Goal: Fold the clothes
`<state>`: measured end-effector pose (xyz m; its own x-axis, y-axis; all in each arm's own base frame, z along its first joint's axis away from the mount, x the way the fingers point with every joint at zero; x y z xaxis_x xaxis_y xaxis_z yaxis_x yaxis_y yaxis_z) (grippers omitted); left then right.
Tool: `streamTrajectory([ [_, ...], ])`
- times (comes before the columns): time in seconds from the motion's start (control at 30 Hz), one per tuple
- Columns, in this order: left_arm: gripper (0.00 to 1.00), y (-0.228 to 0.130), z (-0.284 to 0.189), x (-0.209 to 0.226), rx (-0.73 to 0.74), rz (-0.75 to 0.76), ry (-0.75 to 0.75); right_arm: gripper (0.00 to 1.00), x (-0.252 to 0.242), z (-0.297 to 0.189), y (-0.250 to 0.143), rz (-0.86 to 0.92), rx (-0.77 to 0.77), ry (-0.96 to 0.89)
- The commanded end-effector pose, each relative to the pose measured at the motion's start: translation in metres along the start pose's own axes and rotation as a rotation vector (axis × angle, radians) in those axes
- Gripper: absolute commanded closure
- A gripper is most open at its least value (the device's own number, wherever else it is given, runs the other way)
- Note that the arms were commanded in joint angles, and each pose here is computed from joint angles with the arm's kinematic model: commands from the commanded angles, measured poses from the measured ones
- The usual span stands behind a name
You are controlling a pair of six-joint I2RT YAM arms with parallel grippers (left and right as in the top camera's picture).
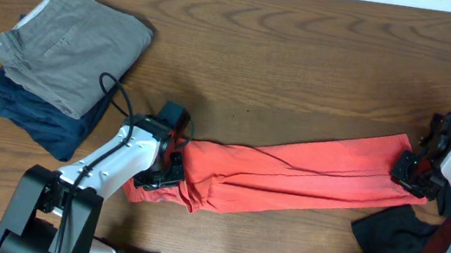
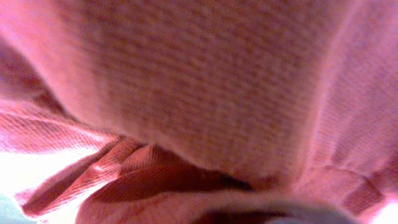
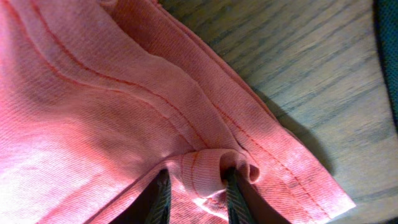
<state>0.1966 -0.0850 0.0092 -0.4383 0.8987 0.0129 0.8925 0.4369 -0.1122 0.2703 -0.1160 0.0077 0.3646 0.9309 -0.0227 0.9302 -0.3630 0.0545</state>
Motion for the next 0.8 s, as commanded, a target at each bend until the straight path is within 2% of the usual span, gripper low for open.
streamTrajectory([
  [0.0, 0.71, 0.017, -0.008, -0.012, -0.072, 0.012, -0.046, 0.69, 0.004, 0.008, -0.012, 0.015, 0.04, 0.033],
  [0.13, 0.64, 0.032, -0.011, -0.026, -0.139, 0.017, -0.105, 0.69, 0.005, 0.008, -0.013, 0.016, 0.044, 0.038],
  [0.37, 0.62, 0.067, -0.019, -0.028, -0.263, -0.019, -0.142, 0.69, 0.008, 0.008, -0.011, 0.016, 0.036, 0.057],
  [0.43, 0.62, 0.081, -0.024, -0.022, -0.28, -0.069, -0.158, 0.68, 0.008, 0.008, -0.011, 0.016, 0.036, 0.057],
  [0.63, 0.62, 0.104, -0.051, -0.016, -0.245, -0.046, -0.262, 0.68, 0.008, 0.008, -0.011, 0.015, 0.036, 0.057],
  [0.77, 0.53, 0.095, -0.069, -0.014, -0.182, 0.0, -0.261, 0.68, 0.008, 0.008, -0.011, 0.016, 0.036, 0.057],
])
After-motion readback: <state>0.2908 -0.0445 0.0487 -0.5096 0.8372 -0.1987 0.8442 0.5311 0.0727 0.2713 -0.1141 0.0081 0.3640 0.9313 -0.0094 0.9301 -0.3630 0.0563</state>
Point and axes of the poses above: each gripper's point midway between its finger pads, its own z axis out along the fingers, its own x axis along the line the jaws close on, y = z × x, the point moved 1 cm from there along -z, back along the fingers, and after that the axes turned 10 degrees about -z, right-handed, at the moved point
